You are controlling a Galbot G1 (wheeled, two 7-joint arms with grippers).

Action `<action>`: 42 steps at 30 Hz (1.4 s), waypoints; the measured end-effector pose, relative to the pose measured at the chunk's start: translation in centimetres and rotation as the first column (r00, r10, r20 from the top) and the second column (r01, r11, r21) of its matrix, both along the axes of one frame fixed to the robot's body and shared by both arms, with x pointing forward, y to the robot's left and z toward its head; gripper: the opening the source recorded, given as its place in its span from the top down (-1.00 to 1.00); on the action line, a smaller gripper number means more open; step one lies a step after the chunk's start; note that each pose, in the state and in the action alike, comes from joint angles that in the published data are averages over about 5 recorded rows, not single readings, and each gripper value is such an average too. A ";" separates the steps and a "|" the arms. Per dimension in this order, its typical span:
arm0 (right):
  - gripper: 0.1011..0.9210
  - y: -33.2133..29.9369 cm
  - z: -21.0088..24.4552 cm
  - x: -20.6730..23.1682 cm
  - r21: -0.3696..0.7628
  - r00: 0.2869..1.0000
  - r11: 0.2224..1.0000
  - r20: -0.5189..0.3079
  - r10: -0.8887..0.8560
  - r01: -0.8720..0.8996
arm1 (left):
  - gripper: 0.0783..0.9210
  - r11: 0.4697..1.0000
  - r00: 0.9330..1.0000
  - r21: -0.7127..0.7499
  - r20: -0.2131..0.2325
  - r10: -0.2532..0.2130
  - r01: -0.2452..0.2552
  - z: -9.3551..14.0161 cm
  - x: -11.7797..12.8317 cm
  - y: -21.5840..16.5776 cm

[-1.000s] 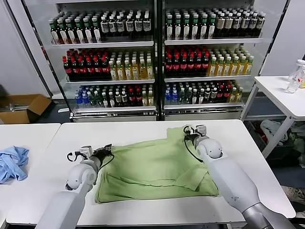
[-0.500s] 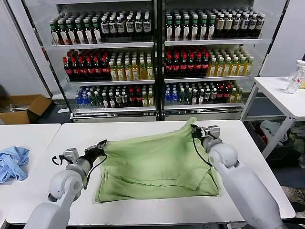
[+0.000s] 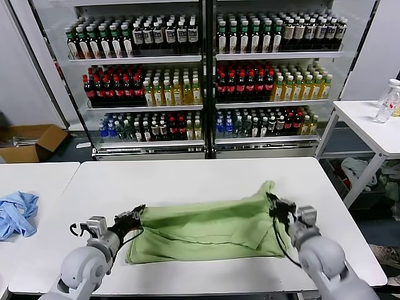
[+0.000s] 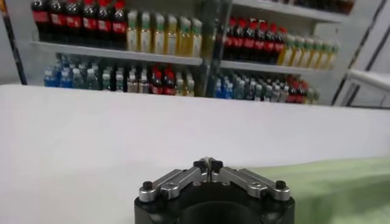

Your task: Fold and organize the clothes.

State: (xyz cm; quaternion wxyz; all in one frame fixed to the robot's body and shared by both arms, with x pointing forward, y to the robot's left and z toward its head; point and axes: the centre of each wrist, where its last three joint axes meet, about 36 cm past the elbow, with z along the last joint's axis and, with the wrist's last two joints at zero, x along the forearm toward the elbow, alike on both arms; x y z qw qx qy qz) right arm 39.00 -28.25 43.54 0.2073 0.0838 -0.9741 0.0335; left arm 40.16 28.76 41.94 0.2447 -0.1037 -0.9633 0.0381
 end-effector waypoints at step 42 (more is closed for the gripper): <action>-0.76 -0.9 0.6 -7.2 -0.065 0.999 0.998 0.025 -0.022 0.023 | 0.95 0.977 0.976 0.094 -0.088 0.201 -0.193 -3.4 -5.9 -3.1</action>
